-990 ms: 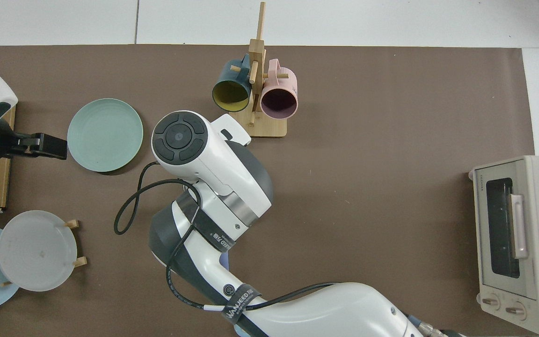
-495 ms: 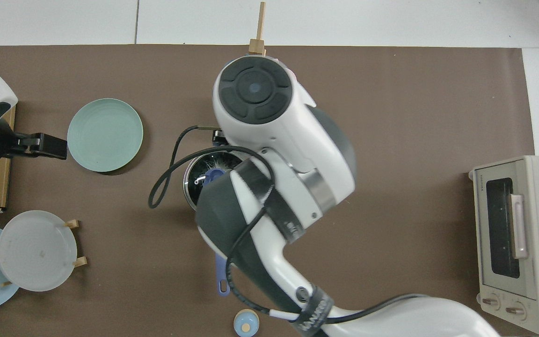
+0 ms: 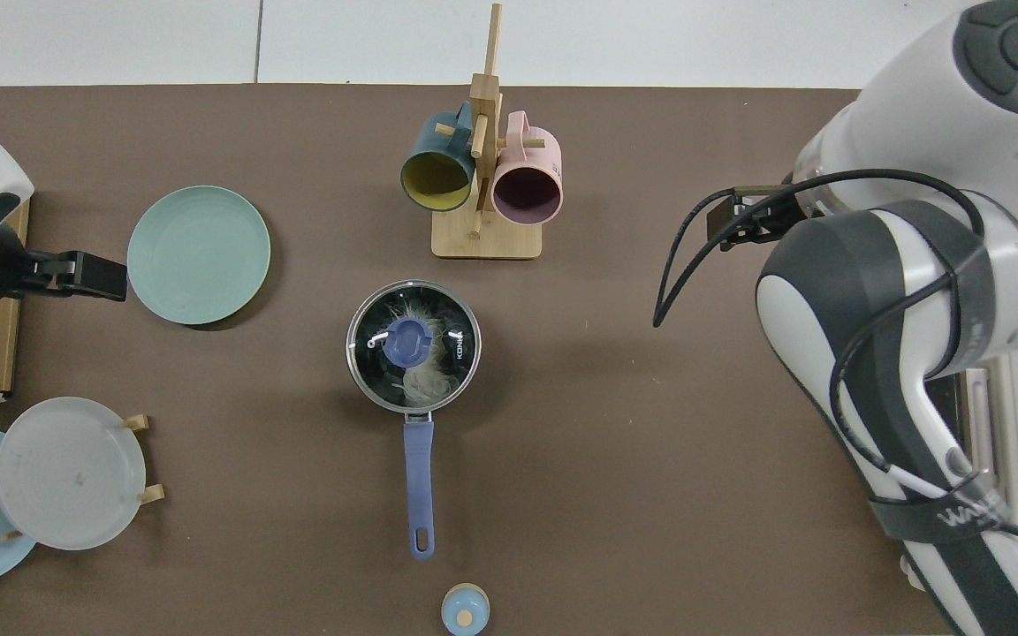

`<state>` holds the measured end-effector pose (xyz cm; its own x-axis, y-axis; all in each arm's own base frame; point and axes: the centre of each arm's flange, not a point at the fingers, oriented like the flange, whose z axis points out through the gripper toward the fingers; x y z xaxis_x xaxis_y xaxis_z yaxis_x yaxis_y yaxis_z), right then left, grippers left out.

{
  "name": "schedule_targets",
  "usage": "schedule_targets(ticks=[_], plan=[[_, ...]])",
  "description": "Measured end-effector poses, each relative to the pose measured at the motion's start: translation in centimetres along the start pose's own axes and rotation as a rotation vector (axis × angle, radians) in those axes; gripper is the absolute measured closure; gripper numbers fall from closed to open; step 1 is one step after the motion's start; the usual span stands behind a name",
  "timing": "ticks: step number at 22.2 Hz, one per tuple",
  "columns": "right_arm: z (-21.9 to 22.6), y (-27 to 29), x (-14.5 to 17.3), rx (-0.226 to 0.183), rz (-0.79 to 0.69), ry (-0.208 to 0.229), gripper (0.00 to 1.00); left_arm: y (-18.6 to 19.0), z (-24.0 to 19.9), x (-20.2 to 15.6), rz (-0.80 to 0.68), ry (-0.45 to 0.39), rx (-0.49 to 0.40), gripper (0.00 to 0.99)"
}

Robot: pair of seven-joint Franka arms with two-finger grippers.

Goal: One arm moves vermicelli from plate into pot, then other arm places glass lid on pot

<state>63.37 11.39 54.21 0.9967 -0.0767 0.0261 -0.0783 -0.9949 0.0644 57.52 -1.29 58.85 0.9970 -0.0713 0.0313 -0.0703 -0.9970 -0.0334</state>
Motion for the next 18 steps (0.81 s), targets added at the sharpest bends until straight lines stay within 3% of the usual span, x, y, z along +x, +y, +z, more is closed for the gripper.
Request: schedule_targets(ticks=[7, 14, 18], plan=[[5.9, 7.7, -2.0, 0.018, 0.017, 0.098, 0.01, 0.0, 0.0, 0.0, 0.0, 0.0, 0.0, 0.0], [5.7, 11.6, -3.0, 0.013, 0.014, 0.116, 0.01, 0.0, 0.0, 0.0, 0.0, 0.0, 0.0, 0.0], [5.3, 11.6, -3.2, 0.012, 0.006, 0.09, 0.01, 0.0, 0.0, 0.0, 0.0, 0.0, 0.0, 0.0]])
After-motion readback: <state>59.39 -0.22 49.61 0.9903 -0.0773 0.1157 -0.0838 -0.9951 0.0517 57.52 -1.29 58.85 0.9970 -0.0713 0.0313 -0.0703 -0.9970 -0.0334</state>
